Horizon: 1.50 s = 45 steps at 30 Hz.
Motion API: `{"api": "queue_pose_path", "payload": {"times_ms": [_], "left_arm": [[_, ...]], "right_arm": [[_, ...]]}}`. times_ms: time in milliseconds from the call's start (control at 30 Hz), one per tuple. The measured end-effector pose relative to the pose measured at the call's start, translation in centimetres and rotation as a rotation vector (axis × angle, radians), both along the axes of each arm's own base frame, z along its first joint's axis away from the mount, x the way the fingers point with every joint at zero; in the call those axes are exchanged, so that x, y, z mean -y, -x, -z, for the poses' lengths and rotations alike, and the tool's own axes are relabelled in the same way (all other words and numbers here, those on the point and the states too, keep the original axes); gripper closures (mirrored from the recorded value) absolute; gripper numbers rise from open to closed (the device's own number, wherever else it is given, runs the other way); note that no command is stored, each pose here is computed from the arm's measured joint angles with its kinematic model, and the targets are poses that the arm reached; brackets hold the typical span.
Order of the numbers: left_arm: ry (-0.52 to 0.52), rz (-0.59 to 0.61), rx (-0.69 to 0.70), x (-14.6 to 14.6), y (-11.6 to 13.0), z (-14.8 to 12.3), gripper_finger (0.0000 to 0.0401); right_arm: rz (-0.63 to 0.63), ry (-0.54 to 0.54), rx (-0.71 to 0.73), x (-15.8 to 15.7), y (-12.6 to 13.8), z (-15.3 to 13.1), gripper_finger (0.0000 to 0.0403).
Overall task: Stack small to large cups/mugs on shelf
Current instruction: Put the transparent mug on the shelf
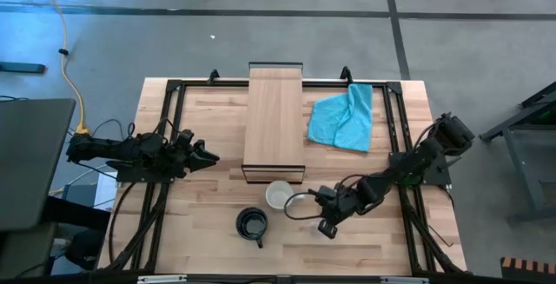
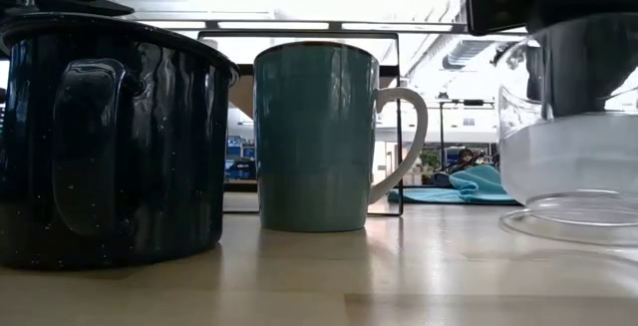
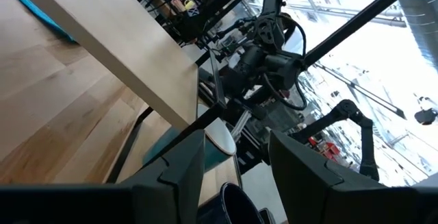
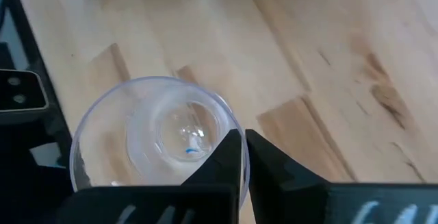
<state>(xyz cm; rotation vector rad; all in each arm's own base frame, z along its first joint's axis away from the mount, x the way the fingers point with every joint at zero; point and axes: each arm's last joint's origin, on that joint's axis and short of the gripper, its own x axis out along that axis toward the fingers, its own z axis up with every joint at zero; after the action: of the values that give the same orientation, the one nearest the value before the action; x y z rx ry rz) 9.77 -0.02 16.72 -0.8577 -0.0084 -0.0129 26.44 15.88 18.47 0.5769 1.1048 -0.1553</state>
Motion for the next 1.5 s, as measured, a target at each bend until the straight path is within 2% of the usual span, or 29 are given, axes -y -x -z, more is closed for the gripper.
{"api": "queue_pose_path", "payload": {"times_ms": [300, 767, 933, 1200, 1500], "left_arm": [[0.0, 0.0, 0.0, 0.0, 0.0, 0.0, 0.0249], [0.003, 0.0, 0.0, 0.0, 0.0, 0.0, 0.0249], [0.003, -0.005, 0.0, 0.0, 0.0, 0.0, 0.0249], [0.003, -0.019, -0.003, -0.1, 0.0, 0.0, 0.0249], [0.004, -0.027, -0.011, -0.1, -0.1, 0.1, 0.0249]], "right_arm": [[0.008, 0.066, -0.089, 1.3, 1.0, -0.4, 0.0402], [-0.026, 0.145, -0.155, 3.4, 0.9, -0.3, 0.0402], [-0.014, 0.228, -0.173, 4.4, 1.9, -1.1, 0.0403], [0.004, 0.302, -0.149, 5.7, 4.1, -3.8, 0.0403], [-0.109, 0.364, -0.094, 5.9, 4.5, -4.8, 0.0403]]}}
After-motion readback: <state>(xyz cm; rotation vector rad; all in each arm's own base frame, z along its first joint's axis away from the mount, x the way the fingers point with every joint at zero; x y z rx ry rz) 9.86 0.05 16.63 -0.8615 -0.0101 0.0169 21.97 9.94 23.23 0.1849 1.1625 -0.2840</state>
